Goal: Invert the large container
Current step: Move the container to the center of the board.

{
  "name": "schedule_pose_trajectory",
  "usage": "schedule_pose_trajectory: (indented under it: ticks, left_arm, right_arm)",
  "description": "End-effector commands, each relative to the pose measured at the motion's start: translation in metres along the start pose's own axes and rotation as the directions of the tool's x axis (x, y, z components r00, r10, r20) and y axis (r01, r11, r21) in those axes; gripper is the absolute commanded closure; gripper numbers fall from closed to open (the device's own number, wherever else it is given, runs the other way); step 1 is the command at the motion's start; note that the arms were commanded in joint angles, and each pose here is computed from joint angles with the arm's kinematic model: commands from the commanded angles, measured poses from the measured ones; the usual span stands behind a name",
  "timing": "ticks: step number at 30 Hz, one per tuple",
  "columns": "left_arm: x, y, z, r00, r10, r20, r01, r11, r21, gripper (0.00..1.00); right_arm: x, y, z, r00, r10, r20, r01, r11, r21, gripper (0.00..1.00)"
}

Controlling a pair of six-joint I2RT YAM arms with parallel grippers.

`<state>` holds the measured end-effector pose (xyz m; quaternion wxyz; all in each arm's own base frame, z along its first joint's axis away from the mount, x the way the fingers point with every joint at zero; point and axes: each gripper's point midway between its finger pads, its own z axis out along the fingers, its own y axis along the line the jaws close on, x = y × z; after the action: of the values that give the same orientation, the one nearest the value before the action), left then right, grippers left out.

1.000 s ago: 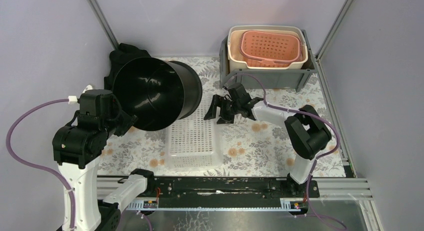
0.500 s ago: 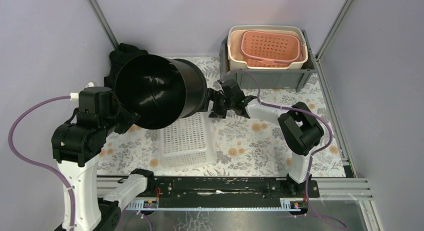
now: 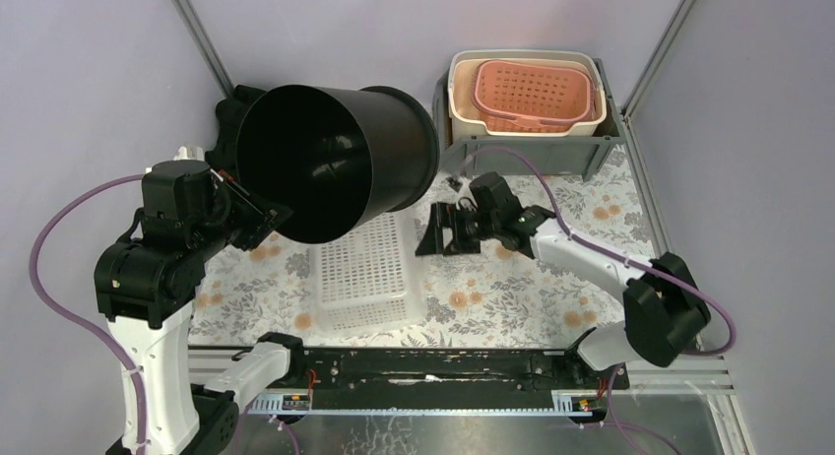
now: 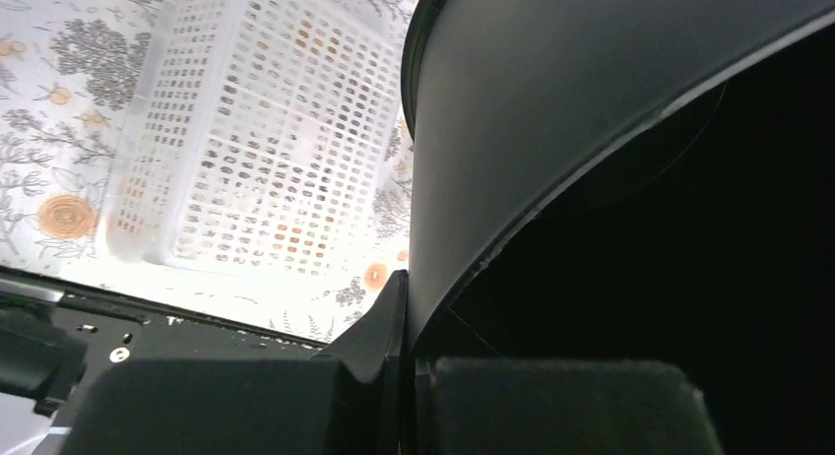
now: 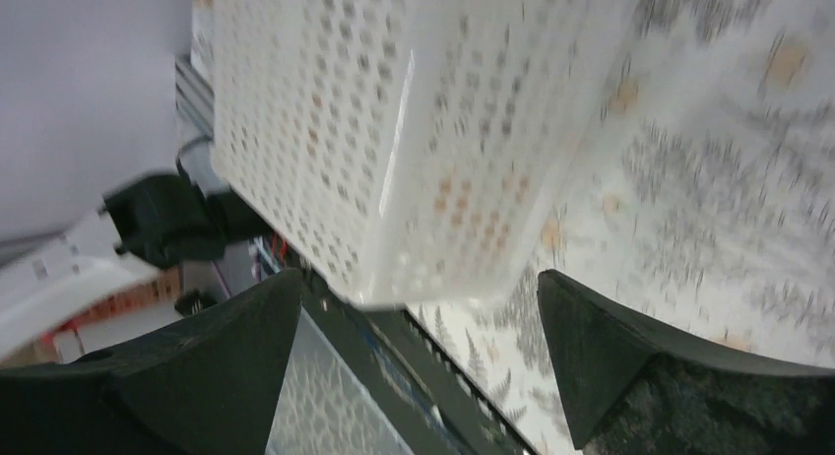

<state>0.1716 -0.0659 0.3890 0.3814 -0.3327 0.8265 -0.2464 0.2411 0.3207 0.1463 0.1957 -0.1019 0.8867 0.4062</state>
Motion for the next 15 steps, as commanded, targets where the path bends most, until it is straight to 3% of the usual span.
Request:
schedule_pose_trajectory:
  ticks: [1, 8, 15]
  left_arm:
    - [-0.025, -0.068, -0.019, 0.996, -0.045, 0.074, 0.021, 0.955, 0.294, 1.0]
    - [-0.029, -0.087, -0.027, 0.996, -0.063, 0.069, 0.032, 0.925, 0.379, 1.0]
    - [-0.027, -0.097, -0.022, 0.997, -0.066, 0.042, 0.042, 0.908, 0.417, 1.0]
  right_arm:
    - [0.052, 0.022, -0.034, 0.989, -0.082, -0.12, 0.062, 0.985, -0.161, 0.04]
    - [0.118, 0.037, -0.064, 0.964, -0.174, -0.201, 0.105, 0.943, -0.317, 0.07]
    - [0.158, 0.063, -0.054, 0.913, -0.333, -0.235, 0.235, 0.901, -0.366, 0.09]
